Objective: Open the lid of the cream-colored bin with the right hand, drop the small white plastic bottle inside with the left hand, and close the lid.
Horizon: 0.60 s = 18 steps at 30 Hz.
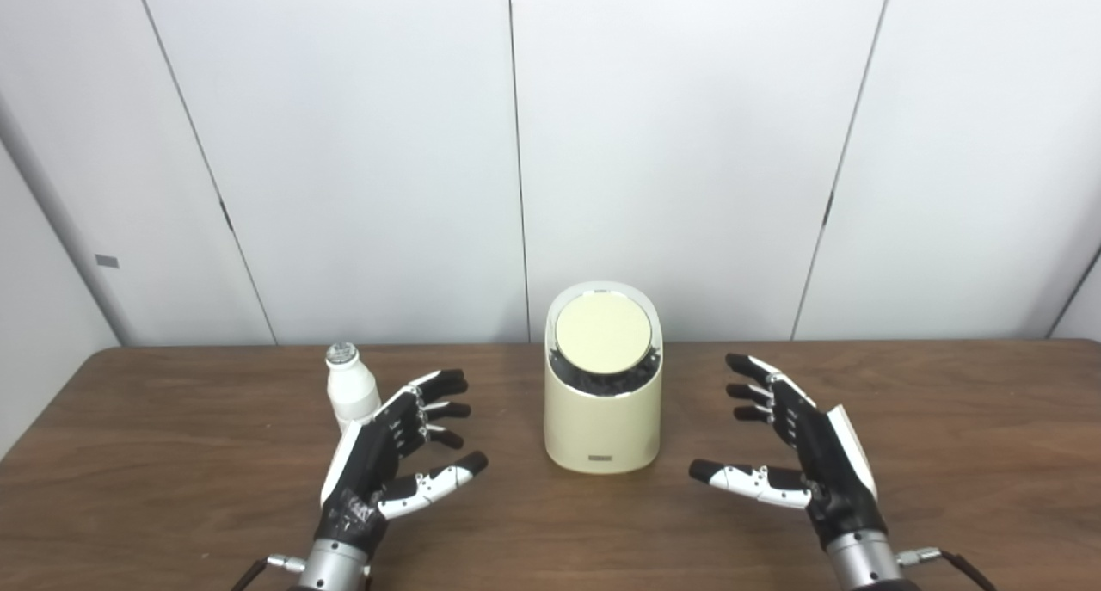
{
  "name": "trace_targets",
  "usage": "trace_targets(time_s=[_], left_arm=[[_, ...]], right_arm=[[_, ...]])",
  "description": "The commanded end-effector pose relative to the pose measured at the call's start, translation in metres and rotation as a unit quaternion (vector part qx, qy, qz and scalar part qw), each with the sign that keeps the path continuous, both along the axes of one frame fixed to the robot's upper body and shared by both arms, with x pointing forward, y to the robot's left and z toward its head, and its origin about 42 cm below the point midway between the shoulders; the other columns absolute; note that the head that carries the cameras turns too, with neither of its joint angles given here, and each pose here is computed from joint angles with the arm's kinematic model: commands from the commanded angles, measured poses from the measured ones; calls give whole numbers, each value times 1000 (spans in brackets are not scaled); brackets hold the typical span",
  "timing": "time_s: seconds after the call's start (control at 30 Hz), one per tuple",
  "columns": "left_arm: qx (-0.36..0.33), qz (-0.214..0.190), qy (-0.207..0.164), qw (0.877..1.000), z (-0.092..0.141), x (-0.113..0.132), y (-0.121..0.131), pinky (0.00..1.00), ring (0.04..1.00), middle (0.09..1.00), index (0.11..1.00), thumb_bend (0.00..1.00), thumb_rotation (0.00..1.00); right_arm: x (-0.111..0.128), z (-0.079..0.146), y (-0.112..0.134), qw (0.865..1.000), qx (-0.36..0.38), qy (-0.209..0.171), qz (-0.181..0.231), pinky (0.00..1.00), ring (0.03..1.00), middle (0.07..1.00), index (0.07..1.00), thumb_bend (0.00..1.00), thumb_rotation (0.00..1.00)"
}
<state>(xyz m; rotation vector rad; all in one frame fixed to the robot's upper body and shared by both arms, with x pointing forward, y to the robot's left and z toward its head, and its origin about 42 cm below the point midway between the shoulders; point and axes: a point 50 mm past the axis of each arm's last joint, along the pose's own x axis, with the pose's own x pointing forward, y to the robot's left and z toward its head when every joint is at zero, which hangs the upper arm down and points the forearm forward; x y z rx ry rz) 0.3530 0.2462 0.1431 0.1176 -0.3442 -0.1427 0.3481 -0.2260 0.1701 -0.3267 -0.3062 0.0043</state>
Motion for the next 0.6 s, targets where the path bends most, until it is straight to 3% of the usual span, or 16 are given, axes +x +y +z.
trace_targets(time_s=[0.0,0.47,0.57], left_arm=[[3,-4,-45,999,20,7,1,580,720,805,809,694,94],[3,-5,-47,999,20,10,-2,565,717,797,800,681,64],[0,-7,-43,999,18,12,-3,564,724,803,802,683,71]], right_arm=[[3,21,4,999,1,-39,7,701,790,858,810,825,210],[6,20,5,999,4,-39,9,711,791,863,811,829,222],[8,22,6,999,1,-39,7,703,789,865,825,800,273]])
